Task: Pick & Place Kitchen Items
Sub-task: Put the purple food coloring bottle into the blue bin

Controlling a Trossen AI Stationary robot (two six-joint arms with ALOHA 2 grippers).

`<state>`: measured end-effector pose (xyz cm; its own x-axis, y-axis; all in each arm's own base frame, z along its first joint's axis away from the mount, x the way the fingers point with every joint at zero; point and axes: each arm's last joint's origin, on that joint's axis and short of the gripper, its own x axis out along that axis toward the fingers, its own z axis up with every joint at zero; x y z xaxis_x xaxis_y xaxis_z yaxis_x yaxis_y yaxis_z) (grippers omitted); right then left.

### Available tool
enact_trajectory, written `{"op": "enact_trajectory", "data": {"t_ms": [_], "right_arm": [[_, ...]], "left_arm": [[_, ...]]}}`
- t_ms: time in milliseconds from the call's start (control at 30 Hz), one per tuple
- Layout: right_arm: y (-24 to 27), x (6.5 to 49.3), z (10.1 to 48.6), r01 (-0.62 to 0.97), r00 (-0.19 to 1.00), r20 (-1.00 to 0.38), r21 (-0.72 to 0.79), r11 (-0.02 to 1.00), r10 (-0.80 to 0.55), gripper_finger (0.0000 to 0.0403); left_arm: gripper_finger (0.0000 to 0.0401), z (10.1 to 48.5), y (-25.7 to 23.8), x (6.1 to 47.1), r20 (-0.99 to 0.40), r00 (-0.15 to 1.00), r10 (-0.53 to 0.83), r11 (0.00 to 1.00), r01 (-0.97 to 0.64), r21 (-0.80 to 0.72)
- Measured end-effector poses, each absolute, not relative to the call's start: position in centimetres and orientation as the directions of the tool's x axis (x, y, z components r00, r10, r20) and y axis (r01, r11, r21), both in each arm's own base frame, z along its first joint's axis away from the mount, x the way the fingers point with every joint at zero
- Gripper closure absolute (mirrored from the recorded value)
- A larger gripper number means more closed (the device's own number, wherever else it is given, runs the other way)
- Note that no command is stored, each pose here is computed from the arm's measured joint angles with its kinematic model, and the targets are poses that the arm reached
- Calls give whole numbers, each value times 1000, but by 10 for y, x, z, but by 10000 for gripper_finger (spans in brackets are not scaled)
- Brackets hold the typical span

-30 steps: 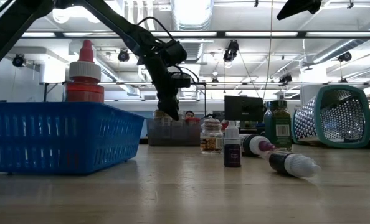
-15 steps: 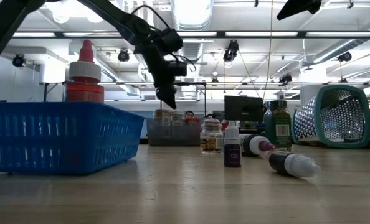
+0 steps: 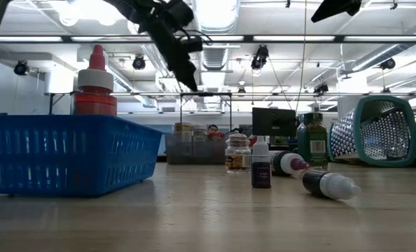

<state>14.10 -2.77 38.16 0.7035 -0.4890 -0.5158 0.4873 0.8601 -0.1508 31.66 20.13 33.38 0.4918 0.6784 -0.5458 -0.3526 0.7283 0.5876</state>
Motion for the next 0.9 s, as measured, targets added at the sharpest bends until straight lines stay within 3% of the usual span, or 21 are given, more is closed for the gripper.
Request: {"op": "enact_trajectory", "data": {"t_ms": [300,533,900], "right_arm": [[-28,141,382,488,703,-516,-151,860,-489,394],[-28,141,382,488,703,-516,-150,860,-489,394],[-28,141,382,487,704,-516,-152,860,-489,394]], "left_arm": [[59,362,182,301,-505,544,670,734,-387,557],[59,377,155,293,-523,654,547,827,-325,459],[59,404,99,264,-541,715,444,895,-325,305]]}}
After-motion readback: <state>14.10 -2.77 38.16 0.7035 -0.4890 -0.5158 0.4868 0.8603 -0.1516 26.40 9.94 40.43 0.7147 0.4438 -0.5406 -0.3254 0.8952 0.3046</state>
